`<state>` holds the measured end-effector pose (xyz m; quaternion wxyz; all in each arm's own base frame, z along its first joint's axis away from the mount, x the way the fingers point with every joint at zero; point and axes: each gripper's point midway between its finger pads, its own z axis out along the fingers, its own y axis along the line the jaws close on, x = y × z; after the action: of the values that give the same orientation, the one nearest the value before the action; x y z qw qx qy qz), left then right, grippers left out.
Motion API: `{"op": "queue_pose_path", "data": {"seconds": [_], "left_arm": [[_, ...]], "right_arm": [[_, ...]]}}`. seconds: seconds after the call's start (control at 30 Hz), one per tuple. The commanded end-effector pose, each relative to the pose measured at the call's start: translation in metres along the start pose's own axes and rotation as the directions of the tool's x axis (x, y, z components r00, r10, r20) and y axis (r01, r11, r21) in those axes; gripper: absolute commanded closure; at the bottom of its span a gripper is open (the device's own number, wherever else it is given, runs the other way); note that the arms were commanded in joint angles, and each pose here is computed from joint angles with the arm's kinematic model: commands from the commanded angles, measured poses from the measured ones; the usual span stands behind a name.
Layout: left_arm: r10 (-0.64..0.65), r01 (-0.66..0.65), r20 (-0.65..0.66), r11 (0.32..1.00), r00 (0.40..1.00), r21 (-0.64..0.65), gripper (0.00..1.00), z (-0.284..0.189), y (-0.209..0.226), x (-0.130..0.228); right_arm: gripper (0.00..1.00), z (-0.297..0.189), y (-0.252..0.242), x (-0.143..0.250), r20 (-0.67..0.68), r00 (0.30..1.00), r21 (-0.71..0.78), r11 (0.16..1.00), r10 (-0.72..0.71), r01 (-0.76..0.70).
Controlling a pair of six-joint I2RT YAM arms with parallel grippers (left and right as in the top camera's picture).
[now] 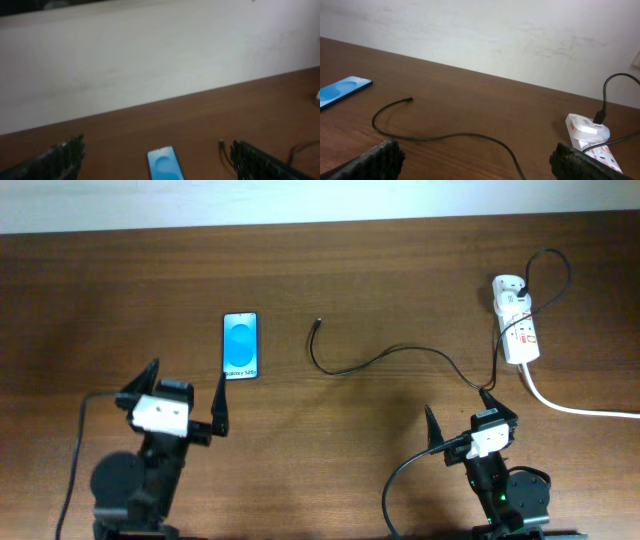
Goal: Plug charger to phone and switch on socket
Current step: 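Move the left gripper over the Galaxy phone and grasp its top edge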
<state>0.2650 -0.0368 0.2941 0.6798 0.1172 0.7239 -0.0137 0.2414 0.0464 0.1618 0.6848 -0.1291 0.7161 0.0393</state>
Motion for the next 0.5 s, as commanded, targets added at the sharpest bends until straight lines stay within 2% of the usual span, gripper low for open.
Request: {"op": "queue_pose_path", "data": {"seconds": [0.0,0.13,0.2,0.3,0.37,0.4,0.47], "left_arm": [[-0.031,0.035,-0.069,0.998,0.997,0.058,0.01,0.016,-0.002,-0.026],[-0.047,0.072,-0.217,0.992,0.975,0.105,0.01,0.051,-0.002,-0.034],[-0.057,0.098,-0.320,0.989,0.946,0.113,0.01,0.073,0.000,-0.031],[-0.069,0.177,-0.499,0.969,0.864,0.174,0.01,0.112,-0.008,-0.021],[-0.076,0.278,-0.585,0.924,0.808,0.264,0.01,0.131,-0.028,-0.006],[-0.080,0.337,-0.629,0.892,0.774,0.302,0.01,0.134,-0.040,0.009],[-0.080,0.397,-0.713,0.871,0.696,0.290,0.01,0.138,-0.048,0.041]], "right_arm": [[0.02,0.000,0.001,0.003,-0.005,1.000,-0.002,1.000,0.008,-0.008],[0.02,0.000,0.001,0.003,-0.005,1.000,-0.002,1.000,0.008,-0.008],[0.02,0.000,0.001,0.003,-0.005,1.000,-0.002,1.000,0.008,-0.008],[0.02,0.000,0.001,0.003,-0.005,1.000,-0.001,1.000,0.008,-0.008],[0.02,0.000,0.001,0.003,-0.005,1.000,-0.002,1.000,0.008,-0.008],[0.02,0.000,0.001,0.003,-0.005,1.000,-0.002,1.000,0.008,-0.008],[0.02,0.000,0.001,0.003,-0.005,1.000,-0.002,1.000,0.008,-0.008]]}}
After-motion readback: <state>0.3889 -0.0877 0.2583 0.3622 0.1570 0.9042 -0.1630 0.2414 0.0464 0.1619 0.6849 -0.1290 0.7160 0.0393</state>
